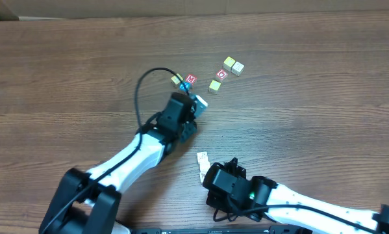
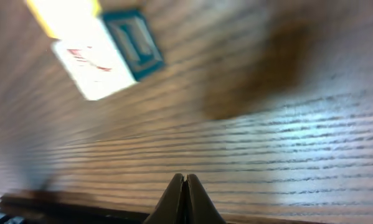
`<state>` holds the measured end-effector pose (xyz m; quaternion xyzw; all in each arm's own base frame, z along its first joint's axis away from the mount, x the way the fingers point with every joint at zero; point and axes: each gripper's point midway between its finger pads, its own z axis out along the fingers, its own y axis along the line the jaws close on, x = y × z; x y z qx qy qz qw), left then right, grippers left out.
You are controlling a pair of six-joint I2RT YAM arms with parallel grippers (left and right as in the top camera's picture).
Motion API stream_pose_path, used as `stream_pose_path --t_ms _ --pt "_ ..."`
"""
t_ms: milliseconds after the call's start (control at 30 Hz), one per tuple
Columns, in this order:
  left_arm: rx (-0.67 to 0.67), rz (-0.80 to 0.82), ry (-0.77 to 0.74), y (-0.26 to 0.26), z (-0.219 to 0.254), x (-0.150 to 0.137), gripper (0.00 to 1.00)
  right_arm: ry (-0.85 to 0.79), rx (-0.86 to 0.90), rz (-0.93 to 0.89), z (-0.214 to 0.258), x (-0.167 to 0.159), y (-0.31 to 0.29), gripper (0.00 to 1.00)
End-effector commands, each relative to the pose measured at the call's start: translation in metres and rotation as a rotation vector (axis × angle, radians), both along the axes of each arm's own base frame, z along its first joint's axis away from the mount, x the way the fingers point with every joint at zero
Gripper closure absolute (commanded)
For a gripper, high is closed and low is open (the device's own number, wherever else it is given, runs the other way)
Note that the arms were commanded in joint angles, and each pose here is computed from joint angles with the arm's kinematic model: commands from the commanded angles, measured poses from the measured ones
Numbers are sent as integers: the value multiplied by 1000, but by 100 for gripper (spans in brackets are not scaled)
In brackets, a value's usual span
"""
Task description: Flip 3 blocks
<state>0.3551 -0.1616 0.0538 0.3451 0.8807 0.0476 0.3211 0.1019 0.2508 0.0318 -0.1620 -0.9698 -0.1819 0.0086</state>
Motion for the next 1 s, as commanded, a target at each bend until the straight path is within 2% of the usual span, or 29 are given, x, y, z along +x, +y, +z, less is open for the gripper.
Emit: stream_pose_path --t_ms 0,267,533,700,967 --pt "-104 167 -23 15 25 8 96 -154 8 87 17 17 0 96" --pt "-137 343 124 35 15 -25 96 -240 -24 184 19 35 -9 96" --pt "-190 479 184 46 23 -48 96 -300 -50 281 19 58 -22 96" --pt "-241 619 270 51 17 -67 96 -364 -38 367 23 65 -16 96" --pt "-288 614 381 40 11 -84 96 -369 -38 386 10 71 -6 96"
